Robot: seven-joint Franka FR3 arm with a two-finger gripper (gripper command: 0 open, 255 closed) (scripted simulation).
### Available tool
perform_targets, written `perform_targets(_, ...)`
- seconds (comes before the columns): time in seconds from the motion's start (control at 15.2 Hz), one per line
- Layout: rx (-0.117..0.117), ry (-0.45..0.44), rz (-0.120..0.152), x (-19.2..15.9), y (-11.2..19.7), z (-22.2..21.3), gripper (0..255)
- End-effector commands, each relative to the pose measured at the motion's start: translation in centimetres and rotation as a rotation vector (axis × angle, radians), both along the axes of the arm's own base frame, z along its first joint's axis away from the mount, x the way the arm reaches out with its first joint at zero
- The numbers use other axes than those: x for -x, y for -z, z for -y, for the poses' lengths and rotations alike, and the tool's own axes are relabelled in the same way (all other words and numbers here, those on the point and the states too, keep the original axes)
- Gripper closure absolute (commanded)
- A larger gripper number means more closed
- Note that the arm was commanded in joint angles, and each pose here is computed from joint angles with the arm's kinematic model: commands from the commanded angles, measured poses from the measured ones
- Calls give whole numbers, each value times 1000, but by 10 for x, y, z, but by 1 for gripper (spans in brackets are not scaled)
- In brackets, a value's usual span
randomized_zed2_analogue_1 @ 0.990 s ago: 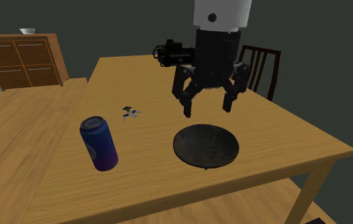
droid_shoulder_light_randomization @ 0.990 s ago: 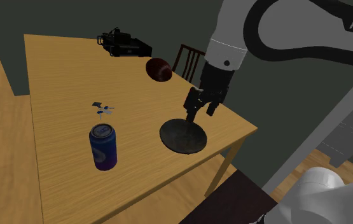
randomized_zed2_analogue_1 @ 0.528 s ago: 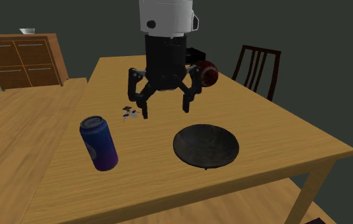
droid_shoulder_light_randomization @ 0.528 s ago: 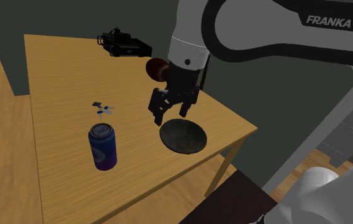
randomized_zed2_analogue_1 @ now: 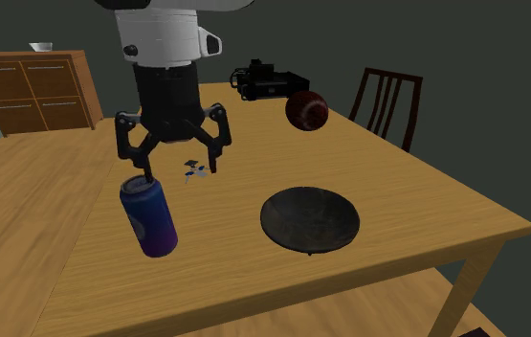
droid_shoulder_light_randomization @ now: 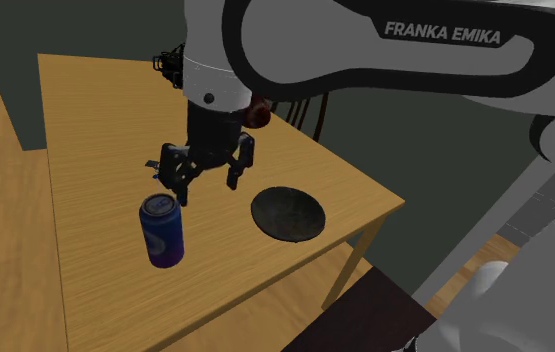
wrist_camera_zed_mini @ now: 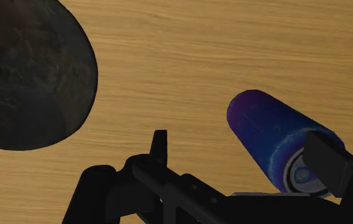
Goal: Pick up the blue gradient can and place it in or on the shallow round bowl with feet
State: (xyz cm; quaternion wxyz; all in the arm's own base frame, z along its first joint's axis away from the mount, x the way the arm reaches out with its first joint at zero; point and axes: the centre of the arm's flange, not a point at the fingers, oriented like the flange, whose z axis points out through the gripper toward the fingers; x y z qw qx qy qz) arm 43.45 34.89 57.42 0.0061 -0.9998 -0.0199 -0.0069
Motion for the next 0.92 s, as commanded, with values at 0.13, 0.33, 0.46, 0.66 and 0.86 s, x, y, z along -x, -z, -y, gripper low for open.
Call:
perform_targets(0.13,5,-10,2,-19,10,-49,0)
perform_targets(0.33,7,-13,2,-24,22,-60,0)
perform_targets(0.46,7,-13,2,-24,32,-60,0)
perform_targets(0.66,7,-13,2,-24,48,-60,0)
perform_targets(0.86,7,-13,2,-24,51,-60,0)
